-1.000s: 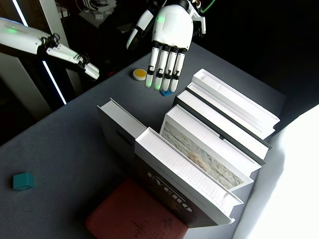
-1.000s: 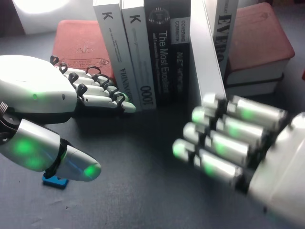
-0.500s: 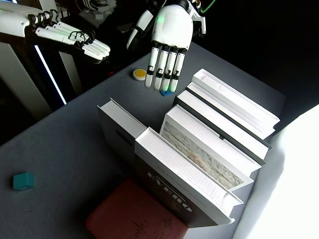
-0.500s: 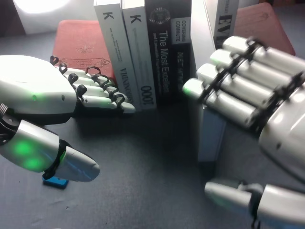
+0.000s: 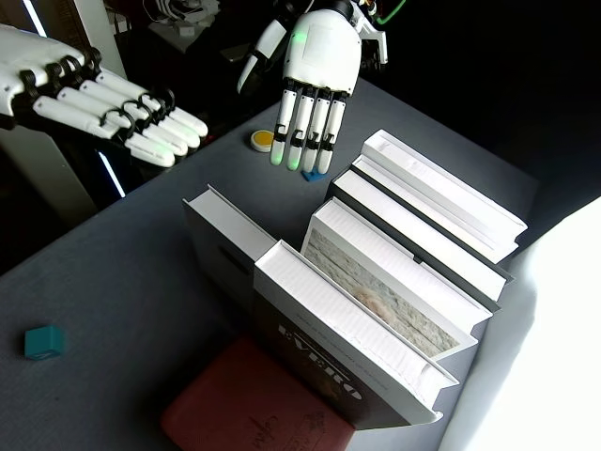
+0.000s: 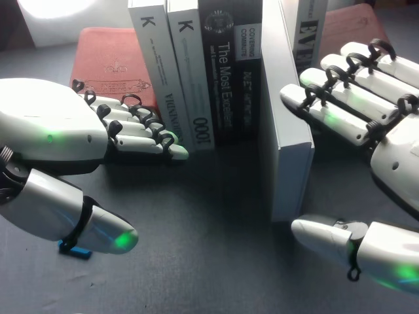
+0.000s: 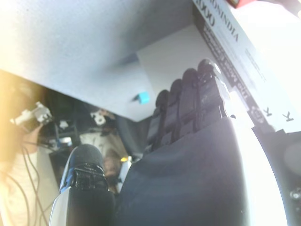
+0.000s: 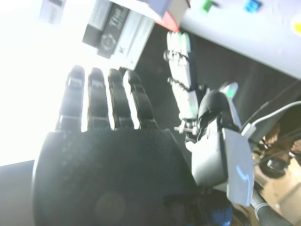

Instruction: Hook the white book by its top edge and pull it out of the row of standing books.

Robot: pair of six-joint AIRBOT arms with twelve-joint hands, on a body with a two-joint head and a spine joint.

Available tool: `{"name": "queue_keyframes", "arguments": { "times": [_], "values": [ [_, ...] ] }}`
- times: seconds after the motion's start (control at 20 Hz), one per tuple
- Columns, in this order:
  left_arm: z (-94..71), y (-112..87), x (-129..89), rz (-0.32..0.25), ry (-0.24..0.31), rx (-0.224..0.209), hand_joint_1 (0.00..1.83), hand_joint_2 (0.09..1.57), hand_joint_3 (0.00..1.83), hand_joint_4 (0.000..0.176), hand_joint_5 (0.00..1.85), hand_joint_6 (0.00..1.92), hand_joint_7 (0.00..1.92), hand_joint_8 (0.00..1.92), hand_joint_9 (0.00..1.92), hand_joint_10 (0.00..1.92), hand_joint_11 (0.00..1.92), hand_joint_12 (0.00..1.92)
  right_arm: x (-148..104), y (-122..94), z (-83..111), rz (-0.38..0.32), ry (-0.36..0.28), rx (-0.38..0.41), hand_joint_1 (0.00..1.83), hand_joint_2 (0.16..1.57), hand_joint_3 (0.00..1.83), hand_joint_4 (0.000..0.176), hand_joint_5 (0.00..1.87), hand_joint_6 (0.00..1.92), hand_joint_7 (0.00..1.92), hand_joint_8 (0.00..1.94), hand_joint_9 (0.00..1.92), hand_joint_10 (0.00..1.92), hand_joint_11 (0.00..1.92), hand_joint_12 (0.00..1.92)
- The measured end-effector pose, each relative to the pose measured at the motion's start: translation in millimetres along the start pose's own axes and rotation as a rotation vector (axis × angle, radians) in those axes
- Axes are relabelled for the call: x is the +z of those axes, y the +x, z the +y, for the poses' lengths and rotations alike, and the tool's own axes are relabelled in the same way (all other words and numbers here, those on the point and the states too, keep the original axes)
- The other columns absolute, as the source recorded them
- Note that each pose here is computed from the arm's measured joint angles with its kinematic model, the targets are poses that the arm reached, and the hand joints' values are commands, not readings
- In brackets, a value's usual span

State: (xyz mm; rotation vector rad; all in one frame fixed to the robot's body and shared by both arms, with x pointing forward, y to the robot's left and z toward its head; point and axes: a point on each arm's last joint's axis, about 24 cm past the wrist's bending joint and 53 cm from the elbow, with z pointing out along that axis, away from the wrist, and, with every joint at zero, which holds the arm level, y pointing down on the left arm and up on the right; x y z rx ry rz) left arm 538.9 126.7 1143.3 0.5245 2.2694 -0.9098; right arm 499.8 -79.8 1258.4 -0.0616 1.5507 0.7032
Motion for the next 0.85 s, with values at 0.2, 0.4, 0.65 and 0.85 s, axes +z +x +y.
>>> {"name": "queue_keyframes", "arguments": {
  "times": [0.2,0.4,0.65,0.85],
  "values": [
    [0.2,-0.1,0.0,-0.001,-0.001,0.0,0.0,1.2,0.0,0.0,0.0,0.0,0.0,0.0,0.0,0.0,0.0,0.0,0.4,1.5,0.3,0.006,-0.002,0.0,0.0,1.15,0.0,0.0,0.0,0.0,0.0,0.0,0.0,0.0,0.0,0.0],
    [0.2,-0.3,0.0,-0.001,-0.001,-0.004,0.0,1.19,0.0,0.0,0.0,0.0,0.0,0.0,0.0,0.0,0.0,0.0,0.5,7.4,4.3,0.028,-0.017,0.002,0.0,1.15,0.0,0.0,0.0,0.0,0.0,0.0,0.0,0.0,0.0,0.0],
    [0.6,-1.1,0.0,-0.005,-0.003,-0.007,0.0,1.19,0.0,0.0,0.0,0.0,0.0,0.0,0.0,0.0,0.0,0.0,0.5,8.5,5.1,0.032,-0.02,0.003,0.0,1.15,0.0,0.0,0.0,0.0,0.0,0.0,0.0,0.0,0.0,0.0],
    [1.0,-1.8,0.0,-0.008,-0.004,-0.007,0.0,1.18,0.0,0.0,0.0,0.0,0.0,0.0,0.0,0.0,0.0,0.0,0.7,10.0,9.3,0.035,-0.035,-0.001,0.0,1.14,0.0,0.0,0.0,0.0,0.0,0.0,0.0,0.0,0.0,0.0]
  ]
}}
